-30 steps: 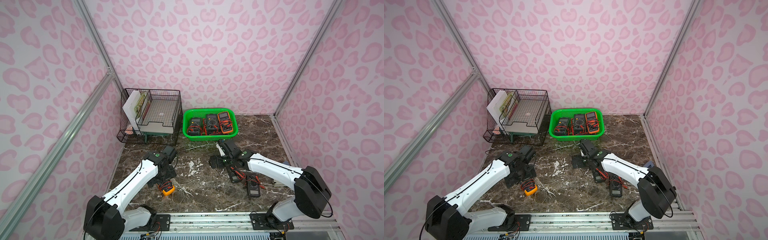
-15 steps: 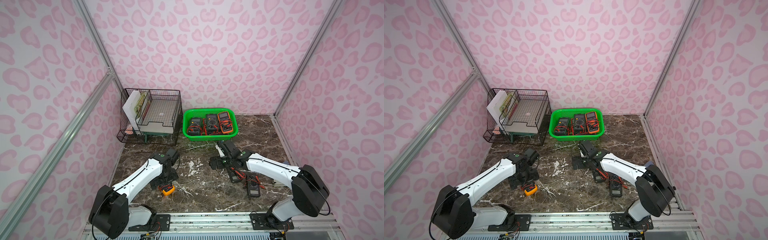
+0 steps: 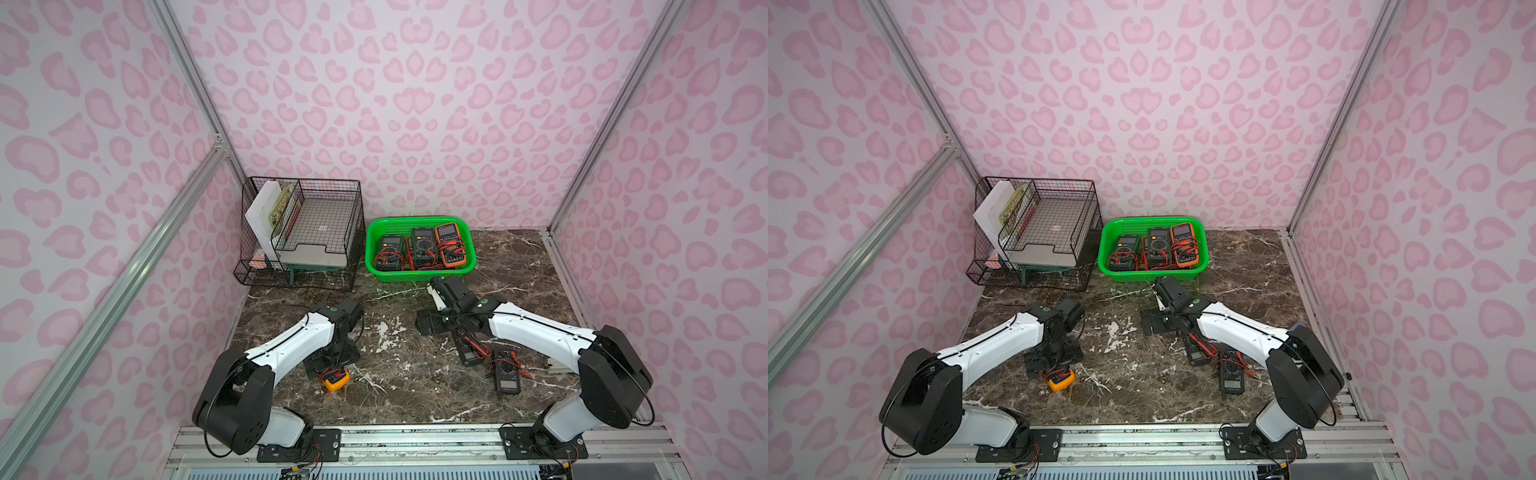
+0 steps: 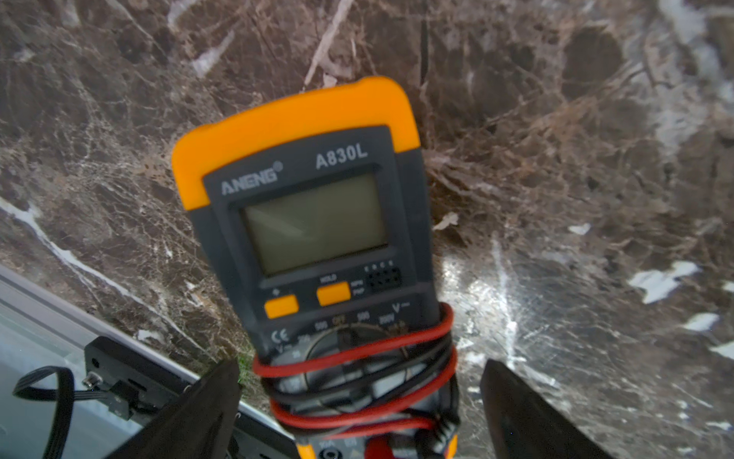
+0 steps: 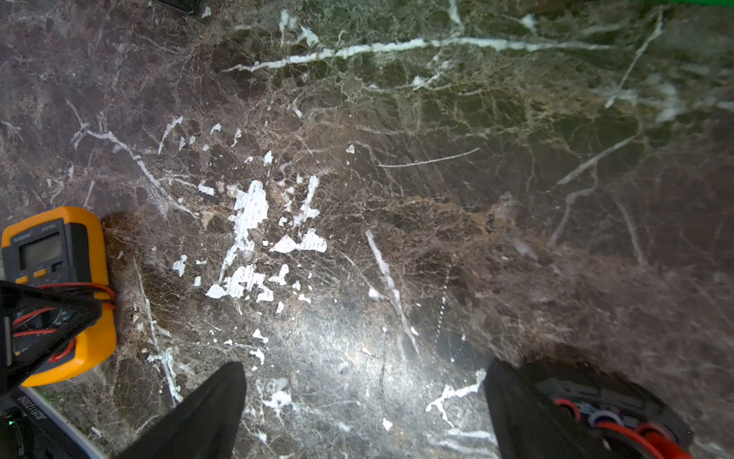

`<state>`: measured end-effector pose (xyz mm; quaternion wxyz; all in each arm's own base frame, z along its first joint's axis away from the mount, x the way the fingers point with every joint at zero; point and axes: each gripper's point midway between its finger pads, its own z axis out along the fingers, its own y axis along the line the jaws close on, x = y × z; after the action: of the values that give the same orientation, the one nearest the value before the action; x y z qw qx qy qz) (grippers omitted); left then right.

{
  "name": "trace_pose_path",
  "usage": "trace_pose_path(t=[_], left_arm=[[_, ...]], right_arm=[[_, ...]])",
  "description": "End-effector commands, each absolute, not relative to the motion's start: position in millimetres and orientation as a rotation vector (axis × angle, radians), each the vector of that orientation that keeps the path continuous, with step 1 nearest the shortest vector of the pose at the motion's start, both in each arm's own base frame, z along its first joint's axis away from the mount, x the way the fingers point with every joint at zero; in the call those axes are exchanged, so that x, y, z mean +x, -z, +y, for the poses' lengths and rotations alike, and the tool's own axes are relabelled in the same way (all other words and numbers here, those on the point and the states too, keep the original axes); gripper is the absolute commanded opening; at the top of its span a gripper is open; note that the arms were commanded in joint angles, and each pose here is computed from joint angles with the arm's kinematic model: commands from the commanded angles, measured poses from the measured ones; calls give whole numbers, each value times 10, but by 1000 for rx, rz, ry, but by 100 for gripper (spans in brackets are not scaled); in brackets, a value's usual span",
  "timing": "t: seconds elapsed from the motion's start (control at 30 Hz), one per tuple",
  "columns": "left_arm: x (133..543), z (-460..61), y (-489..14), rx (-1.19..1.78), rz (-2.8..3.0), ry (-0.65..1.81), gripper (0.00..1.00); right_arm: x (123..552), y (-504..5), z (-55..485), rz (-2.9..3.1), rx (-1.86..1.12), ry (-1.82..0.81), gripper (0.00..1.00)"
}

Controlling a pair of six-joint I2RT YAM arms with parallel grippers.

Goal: Put the multimeter into the basket
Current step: Pick up the multimeter from the center of the board.

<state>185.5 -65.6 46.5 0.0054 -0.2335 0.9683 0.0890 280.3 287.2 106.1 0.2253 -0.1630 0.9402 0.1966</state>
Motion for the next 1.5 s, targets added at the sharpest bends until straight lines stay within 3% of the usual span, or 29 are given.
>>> trace_pose_path(t=[0.0, 0.43, 0.67, 1.0, 1.3, 1.47], left_arm=[[1852, -684, -409, -716, 3051, -266, 99], [1782, -646, -268, -692, 3084, -310, 98], [1749, -642, -227, -691, 3092, -307, 87], [1767, -666, -261, -668, 3097, -286, 57], [1878, -698, -491, -577, 3103, -286, 0], [1980, -753, -678, -501, 3092, -252, 0]], right_arm=[[2817, -1098, 2892, 2585, -462, -545, 99], [2894, -1191, 2947, 2568, -477, -544, 99], [2936, -1245, 2974, 2557, -486, -550, 99], [2969, -1302, 2996, 2545, -490, -564, 99], [3019, -1407, 3027, 2521, -496, -586, 99], [3050, -1481, 3041, 2503, -499, -606, 99]])
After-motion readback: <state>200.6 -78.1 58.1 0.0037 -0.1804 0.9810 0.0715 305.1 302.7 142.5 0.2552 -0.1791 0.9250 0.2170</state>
